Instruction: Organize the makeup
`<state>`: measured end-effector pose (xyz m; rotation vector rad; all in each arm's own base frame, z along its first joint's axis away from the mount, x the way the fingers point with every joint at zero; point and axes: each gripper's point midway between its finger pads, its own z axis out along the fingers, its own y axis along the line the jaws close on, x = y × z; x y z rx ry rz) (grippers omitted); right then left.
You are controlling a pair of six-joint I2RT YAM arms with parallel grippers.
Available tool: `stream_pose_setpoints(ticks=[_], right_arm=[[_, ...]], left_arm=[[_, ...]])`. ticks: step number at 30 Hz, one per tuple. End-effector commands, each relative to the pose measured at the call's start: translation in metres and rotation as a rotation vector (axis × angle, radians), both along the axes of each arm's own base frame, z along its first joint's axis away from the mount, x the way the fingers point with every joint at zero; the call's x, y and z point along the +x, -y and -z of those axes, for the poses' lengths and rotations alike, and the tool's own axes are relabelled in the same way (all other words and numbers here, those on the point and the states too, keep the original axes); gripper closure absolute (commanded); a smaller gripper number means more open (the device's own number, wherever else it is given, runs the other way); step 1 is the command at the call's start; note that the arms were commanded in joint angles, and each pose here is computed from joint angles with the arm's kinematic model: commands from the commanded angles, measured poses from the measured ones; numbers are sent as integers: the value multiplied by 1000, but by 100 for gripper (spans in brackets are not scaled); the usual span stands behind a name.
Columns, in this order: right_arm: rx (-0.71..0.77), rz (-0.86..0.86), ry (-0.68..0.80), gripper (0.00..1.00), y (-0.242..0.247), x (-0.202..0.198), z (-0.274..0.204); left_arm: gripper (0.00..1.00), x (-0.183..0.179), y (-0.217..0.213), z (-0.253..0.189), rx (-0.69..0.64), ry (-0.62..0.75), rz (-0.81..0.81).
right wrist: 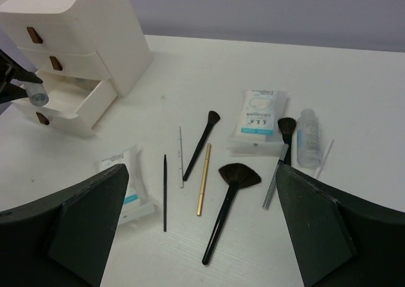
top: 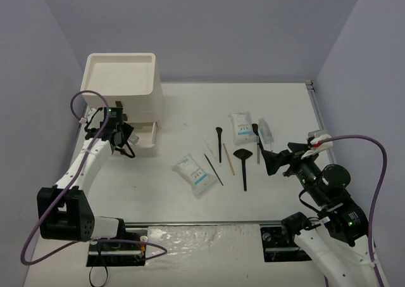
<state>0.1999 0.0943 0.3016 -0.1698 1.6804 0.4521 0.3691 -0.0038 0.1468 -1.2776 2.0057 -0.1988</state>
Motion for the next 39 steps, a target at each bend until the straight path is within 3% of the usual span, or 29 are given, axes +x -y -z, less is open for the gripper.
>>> stream_pose_setpoints(ticks=[1,5,11,17,23,26,32,39], right_arm=[[37,45,5,0,0,13,-15],[29,68,-41,0,0,20,-9],[22,118,-78,0,4,31,-1],[1,194,-239,0,-2,63,31],[-66,251,-369,1,-10,102,63],[-110,289,-396,4,-7,131,78],[-130,254,-465,27,19,178,111],[-225,257,-531,38,48,218,156]], left_arm=[[91,49,-15,-41,-65,166,-44],[78,56,-33,-28,-66,141,-87],[42,62,-41,-20,-67,138,-79],[22,69,-35,-33,-59,146,-7],[11,56,-30,-57,0,139,109],[5,30,-23,-71,73,80,256],[3,-19,8,-72,121,47,545],[3,-62,46,-42,261,19,833]])
